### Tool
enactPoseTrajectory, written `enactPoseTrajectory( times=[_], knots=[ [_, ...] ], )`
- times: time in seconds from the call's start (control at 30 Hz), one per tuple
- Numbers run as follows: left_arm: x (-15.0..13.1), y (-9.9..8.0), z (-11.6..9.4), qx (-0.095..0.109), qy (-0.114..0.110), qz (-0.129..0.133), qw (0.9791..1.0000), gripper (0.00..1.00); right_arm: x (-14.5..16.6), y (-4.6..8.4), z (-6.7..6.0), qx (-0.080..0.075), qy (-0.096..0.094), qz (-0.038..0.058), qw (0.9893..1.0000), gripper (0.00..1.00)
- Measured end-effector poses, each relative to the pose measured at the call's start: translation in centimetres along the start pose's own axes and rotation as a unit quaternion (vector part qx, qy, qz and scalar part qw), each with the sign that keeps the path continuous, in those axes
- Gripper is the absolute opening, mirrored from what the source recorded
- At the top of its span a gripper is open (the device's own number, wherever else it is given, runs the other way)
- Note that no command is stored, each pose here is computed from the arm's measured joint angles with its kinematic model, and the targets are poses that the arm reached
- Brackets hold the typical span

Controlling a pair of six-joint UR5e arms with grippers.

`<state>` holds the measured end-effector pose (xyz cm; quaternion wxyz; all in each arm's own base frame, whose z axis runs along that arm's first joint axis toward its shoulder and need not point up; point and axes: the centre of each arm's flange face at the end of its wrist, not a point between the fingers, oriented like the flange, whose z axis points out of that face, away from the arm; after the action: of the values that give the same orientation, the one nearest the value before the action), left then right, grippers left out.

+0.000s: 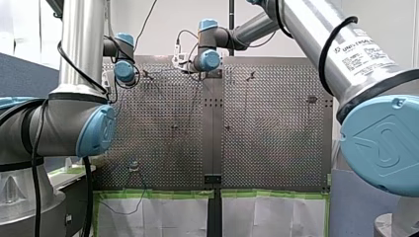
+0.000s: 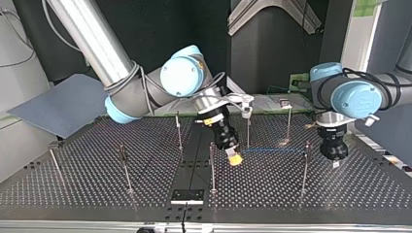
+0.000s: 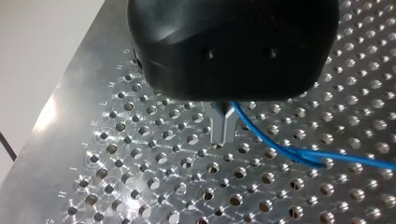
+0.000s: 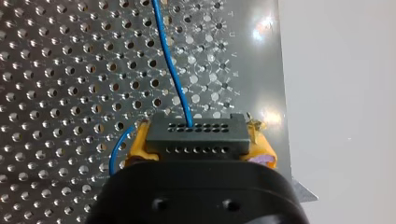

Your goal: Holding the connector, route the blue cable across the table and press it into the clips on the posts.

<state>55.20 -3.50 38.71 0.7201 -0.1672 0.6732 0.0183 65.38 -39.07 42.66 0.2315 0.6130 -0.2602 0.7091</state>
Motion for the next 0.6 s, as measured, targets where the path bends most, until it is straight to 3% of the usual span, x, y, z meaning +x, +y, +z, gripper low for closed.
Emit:
enactPoseTrajectory(
  times=[0.2, 0.6],
  knots=[
    [-0.45, -0.03, 0.98, -0.001, 0.007, 0.006, 1.0000, 0.00, 0.34, 0.54, 0.17, -0.003, 0.002, -0.0002, 1.0000, 0.00],
    [-0.16, 0.52, 0.24, -0.013, 0.041, 0.004, 0.9990, 0.00, 0.36, 0.26, 0.09, -0.002, 0.000, -0.0006, 1.0000, 0.00]
  ],
)
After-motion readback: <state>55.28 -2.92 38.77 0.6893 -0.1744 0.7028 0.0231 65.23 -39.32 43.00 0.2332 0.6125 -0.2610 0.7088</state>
